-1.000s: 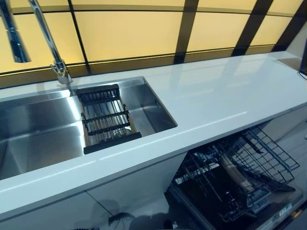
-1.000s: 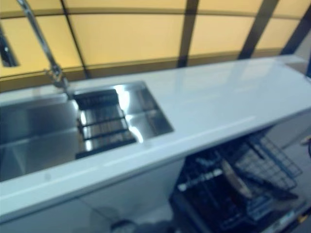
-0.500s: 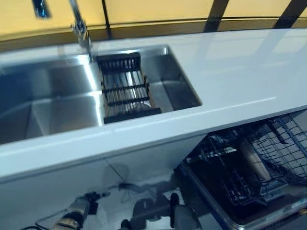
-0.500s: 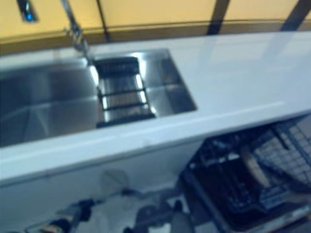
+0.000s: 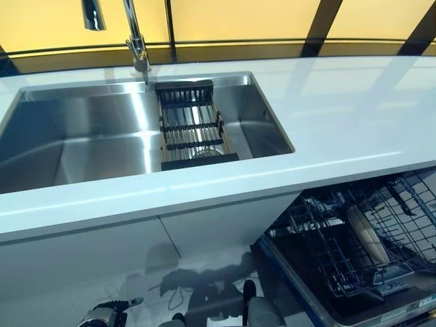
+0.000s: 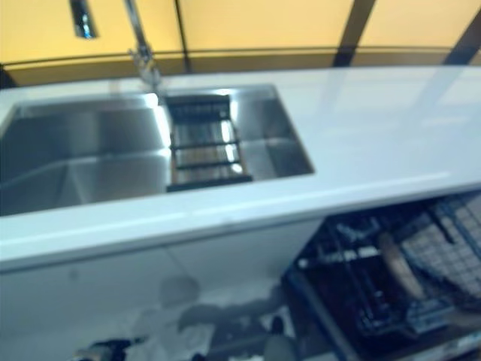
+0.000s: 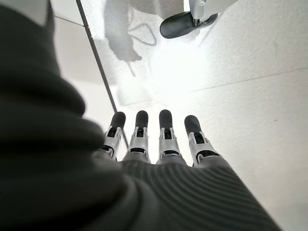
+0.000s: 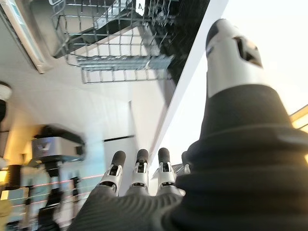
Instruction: Take plates into dishwasher
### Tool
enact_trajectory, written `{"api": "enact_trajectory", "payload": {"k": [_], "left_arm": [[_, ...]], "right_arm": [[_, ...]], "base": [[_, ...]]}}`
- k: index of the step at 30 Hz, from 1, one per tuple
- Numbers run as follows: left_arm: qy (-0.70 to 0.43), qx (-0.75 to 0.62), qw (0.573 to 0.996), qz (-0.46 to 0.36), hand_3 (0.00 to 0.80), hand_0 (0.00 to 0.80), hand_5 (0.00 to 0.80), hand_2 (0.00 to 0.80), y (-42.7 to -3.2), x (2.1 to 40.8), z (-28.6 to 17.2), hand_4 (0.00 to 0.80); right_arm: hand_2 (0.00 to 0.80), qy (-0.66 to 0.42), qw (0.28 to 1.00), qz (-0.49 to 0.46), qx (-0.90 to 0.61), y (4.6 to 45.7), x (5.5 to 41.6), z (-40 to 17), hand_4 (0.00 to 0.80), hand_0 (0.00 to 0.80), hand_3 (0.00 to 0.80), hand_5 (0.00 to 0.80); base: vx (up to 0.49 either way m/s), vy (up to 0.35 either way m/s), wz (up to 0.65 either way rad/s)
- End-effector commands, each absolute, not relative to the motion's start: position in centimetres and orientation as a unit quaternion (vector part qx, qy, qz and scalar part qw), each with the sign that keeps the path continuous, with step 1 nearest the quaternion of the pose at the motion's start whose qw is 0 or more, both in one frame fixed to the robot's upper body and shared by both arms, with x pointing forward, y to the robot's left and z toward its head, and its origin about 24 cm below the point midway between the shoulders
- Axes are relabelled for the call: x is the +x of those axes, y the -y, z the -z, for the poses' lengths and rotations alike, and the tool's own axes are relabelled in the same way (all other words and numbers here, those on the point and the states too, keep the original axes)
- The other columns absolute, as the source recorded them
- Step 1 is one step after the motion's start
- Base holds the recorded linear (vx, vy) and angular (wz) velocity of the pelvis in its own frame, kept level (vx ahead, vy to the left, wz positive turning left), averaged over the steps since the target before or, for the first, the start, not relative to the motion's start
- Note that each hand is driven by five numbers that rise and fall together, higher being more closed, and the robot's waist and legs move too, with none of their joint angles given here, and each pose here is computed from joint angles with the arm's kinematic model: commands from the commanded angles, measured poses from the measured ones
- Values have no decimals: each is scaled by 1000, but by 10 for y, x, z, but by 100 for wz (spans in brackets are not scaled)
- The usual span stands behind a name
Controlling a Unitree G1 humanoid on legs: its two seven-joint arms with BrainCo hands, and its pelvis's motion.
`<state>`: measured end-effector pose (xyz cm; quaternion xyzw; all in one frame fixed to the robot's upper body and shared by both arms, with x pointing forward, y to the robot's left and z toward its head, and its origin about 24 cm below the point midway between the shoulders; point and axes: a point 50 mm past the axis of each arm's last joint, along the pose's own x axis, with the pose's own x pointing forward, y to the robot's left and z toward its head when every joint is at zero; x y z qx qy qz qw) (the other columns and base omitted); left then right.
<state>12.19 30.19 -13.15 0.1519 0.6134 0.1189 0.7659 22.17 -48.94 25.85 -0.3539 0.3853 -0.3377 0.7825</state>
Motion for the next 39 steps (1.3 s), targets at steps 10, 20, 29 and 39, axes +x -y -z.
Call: {"api": "enact_trajectory", "payload": {"k": [10,20,29,39], "left_arm": [[-616,225,743,-131,0,0,0,0,-348,120,107,0],[-629,216,725,-181,0,0,0,0,-360,107,104,0],[-572,209,778,-156,0,0,0,0,-351,160,88,0],[-605,213,747,-175,0,0,0,0,-355,136,96,0]], "right_arm": [[0,-439,750,358,-342,507,173,-191,0,0,0,0],[0,-492,757,346,-255,506,153,-116,0,0,0,0],[0,-533,782,287,-148,466,155,-33,0,0,0,0],[0,-529,796,283,-83,420,154,30,0,0,0,0]], "base": [[-266,203,-46],[-276,-180,-48],[-245,-275,4],[-183,-194,5]]}}
